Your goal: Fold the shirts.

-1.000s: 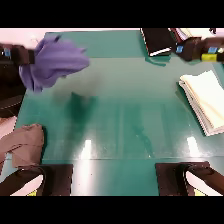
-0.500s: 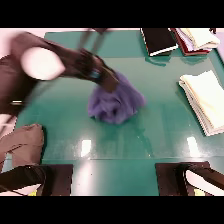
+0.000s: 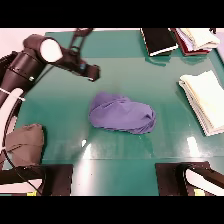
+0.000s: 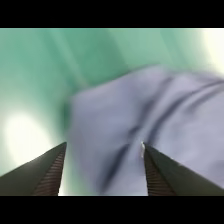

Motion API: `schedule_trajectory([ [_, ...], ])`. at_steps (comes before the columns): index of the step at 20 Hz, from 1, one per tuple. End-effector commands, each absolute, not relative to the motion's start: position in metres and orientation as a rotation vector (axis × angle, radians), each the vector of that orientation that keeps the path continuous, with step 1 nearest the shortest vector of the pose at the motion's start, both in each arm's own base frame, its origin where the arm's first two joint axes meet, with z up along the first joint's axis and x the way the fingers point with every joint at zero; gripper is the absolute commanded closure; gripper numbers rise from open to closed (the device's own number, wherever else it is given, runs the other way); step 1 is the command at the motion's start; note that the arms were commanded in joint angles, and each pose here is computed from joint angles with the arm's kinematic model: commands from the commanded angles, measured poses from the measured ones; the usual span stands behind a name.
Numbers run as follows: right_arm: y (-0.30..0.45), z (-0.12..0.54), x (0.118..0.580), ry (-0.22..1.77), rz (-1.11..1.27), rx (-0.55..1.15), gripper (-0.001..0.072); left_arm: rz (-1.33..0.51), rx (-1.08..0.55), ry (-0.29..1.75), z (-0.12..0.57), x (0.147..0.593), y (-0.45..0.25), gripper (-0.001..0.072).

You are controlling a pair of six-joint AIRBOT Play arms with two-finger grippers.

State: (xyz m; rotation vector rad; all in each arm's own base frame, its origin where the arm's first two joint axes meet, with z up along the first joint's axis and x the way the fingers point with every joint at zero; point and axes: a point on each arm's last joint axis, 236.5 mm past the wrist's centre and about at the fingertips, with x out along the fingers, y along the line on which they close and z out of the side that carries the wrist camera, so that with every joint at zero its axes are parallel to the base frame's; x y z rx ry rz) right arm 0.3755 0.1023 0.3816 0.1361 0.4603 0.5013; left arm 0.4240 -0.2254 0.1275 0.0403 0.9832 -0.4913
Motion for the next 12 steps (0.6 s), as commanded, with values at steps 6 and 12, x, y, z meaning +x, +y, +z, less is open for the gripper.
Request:
schedule_trajectory([
  [6, 0.102, 0.364, 0.38, 0.514, 0.505, 0.147, 0.0692, -0.411, -0.286, 1.278, -0.032, 0.413, -0.201, 0.0151],
  [12, 0.091, 0.297, 0.382, 0.666, 0.463, 0.209, 0.0692, -0.425, -0.3, 1.233, -0.06, 0.425, -0.24, 0.0299],
])
